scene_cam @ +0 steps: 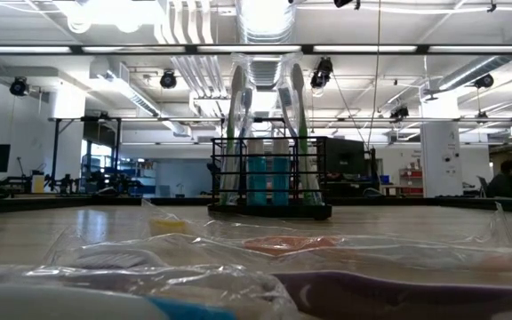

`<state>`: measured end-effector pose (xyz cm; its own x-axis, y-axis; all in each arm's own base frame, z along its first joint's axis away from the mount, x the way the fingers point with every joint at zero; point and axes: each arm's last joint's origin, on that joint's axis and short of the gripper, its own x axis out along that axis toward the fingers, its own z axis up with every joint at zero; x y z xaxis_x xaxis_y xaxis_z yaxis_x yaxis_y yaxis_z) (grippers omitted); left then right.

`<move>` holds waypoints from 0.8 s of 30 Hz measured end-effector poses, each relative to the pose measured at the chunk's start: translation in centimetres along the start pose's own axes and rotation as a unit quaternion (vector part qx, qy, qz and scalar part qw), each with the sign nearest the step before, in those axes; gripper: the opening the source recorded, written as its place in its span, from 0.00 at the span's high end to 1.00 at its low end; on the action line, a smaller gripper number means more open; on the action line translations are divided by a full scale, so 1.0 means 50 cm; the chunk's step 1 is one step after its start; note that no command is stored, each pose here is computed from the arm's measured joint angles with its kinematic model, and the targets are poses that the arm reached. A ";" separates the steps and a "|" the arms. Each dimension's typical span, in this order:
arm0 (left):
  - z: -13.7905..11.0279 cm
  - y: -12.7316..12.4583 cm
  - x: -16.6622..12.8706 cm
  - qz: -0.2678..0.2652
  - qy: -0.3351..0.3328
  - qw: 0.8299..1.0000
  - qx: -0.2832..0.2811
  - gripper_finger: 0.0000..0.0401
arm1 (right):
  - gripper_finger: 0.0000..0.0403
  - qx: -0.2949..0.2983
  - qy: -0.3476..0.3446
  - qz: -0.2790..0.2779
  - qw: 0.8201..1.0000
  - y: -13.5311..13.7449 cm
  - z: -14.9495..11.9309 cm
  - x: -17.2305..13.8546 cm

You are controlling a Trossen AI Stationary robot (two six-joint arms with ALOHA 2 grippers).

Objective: Pick & Place toothbrushing station
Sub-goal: Put the top purple toothbrush into the wire organizer

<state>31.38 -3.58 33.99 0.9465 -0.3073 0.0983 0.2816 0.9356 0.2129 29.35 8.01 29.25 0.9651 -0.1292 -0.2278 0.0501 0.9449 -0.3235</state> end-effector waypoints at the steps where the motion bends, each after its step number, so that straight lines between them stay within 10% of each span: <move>1: 0.002 0.000 -0.001 0.000 0.000 1.000 0.000 0.95 | 0.88 0.005 -0.001 0.001 1.000 -0.001 0.001 -0.001; 14: 0.062 -0.007 -0.081 -0.002 0.034 0.999 -0.002 0.95 | 0.59 0.040 0.030 0.004 0.999 -0.019 -0.008 -0.043; 24: -0.022 -0.035 -0.152 0.050 0.069 0.996 -0.024 0.95 | 0.64 0.078 -0.050 -0.008 0.996 -0.034 -0.062 -0.108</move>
<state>23.86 -2.68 31.82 0.9820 -0.1880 -0.0195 0.1887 0.9687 0.1612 23.26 6.15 28.19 0.9843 -0.1209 -0.1282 0.0972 0.9793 -0.1777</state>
